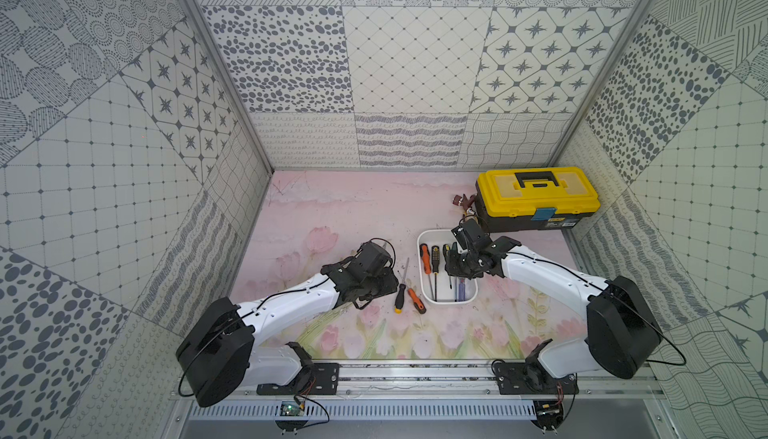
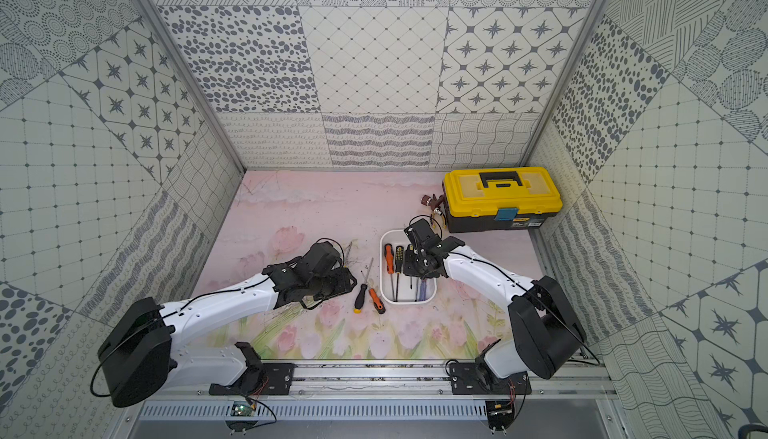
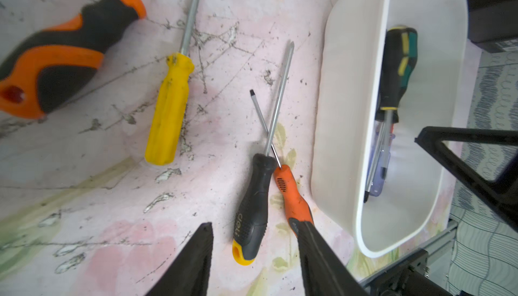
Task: Put the screwdriver on the desktop into the storage box
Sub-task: Place the screwdriver in the storage box, then pick up the screwdriver from the center of the board.
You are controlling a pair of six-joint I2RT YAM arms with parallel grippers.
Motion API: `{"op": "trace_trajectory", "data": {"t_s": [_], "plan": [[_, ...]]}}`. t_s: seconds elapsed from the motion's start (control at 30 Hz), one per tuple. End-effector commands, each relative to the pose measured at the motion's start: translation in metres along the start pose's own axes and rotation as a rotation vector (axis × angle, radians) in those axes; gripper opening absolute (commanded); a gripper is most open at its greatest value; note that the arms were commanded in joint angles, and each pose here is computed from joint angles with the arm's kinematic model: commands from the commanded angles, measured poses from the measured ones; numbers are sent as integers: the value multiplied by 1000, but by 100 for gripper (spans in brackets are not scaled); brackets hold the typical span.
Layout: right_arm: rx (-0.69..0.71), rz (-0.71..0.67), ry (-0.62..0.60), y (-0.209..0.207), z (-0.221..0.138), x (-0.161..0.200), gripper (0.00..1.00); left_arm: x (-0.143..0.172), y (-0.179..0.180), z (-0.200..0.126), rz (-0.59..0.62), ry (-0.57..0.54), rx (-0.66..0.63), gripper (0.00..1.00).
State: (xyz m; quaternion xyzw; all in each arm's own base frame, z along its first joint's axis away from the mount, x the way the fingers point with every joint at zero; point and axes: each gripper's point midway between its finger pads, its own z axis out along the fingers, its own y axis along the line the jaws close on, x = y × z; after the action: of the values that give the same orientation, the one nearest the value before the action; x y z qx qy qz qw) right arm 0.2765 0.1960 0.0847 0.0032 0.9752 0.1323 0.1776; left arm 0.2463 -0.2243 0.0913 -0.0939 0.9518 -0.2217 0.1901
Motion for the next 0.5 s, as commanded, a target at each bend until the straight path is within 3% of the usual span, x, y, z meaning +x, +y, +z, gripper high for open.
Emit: {"op": "trace_trajectory", "data": {"t_s": [0.0, 0.1, 0.2, 0.33, 0.47], "plan": [[-35, -16, -26, 9, -8, -6, 54, -33, 20, -12, 65, -104, -189, 52], [-65, -31, -57, 17, -22, -3, 55, -37, 4, -6, 60, -69, -147, 43], [-113, -48, -75, 27, -37, 7, 51, -23, -5, 2, 67, -36, -132, 40], [-155, -100, -98, 42, -51, 23, 36, 3, -2, 11, 18, 22, -99, 40], [-175, -132, -102, 52, -56, 34, 28, 25, -3, 11, 1, 48, -82, 43]]}}
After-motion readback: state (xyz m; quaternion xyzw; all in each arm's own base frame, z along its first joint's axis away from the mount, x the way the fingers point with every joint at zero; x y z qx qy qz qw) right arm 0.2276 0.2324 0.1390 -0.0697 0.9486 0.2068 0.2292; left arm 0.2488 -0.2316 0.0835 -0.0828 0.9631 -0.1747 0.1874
